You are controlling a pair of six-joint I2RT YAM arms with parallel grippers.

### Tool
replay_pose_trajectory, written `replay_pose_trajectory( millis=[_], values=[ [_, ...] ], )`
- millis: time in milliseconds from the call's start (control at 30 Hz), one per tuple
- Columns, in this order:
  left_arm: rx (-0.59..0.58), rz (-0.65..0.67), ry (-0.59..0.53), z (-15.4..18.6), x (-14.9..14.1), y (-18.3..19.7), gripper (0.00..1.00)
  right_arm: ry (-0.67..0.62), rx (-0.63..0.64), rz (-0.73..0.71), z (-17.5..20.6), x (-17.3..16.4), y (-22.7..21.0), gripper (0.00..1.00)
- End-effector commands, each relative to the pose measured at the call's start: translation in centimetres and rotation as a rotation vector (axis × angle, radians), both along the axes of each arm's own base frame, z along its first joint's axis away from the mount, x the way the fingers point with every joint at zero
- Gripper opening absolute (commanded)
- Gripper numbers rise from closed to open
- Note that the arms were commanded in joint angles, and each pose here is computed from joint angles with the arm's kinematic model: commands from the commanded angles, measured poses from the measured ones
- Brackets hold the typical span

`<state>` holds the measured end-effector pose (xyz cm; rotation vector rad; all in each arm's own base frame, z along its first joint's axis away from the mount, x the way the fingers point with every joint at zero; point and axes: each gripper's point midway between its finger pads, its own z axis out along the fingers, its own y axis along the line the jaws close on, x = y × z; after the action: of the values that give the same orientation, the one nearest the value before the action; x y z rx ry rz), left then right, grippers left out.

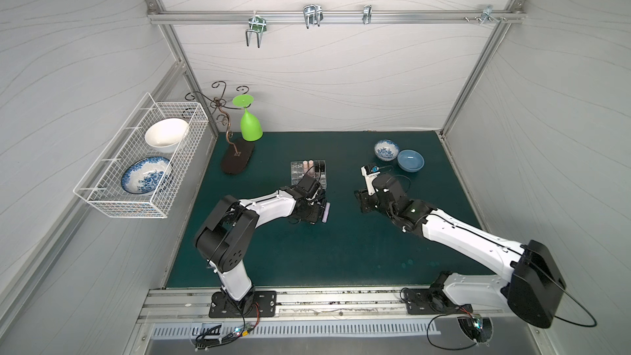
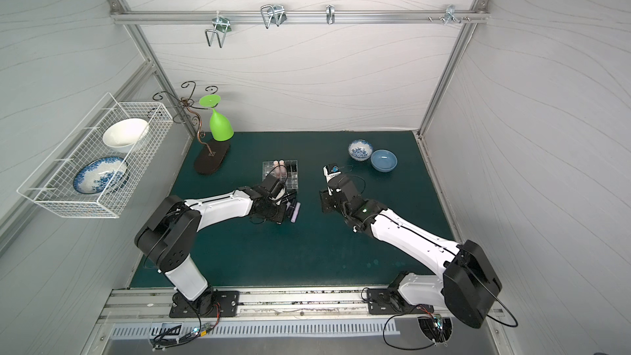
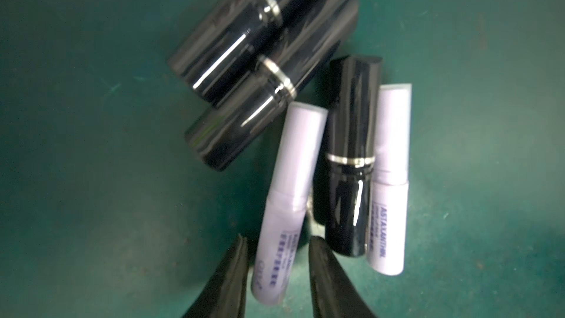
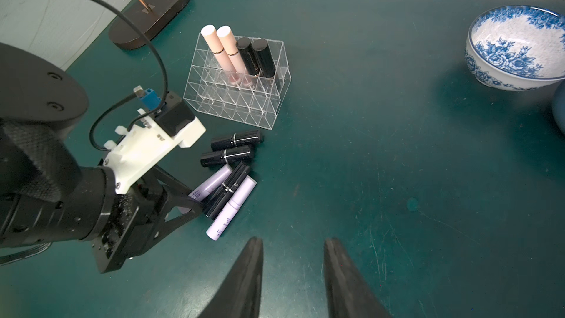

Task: Arrange the lipsticks in the organizer
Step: Pick up the lipstick at the center of the board.

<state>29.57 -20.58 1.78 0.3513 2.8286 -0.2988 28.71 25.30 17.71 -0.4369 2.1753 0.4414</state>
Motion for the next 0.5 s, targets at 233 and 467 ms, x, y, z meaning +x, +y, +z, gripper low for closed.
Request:
replay_pose_trajectory(
  millis=[233, 467],
  values=[
    [-0.005, -0.024, -0.013, -0.5, 1.0, -0.9, 0.29, -0.001, -0.015, -0.006, -0.1, 0.2, -0.2, 0.36],
    [0.035, -0.024, -0.034, -0.1, 0.8, 0.1, 0.25, 0.002, -0.009, -0.003, -0.2, 0.2, -0.1, 0.36]
  ],
)
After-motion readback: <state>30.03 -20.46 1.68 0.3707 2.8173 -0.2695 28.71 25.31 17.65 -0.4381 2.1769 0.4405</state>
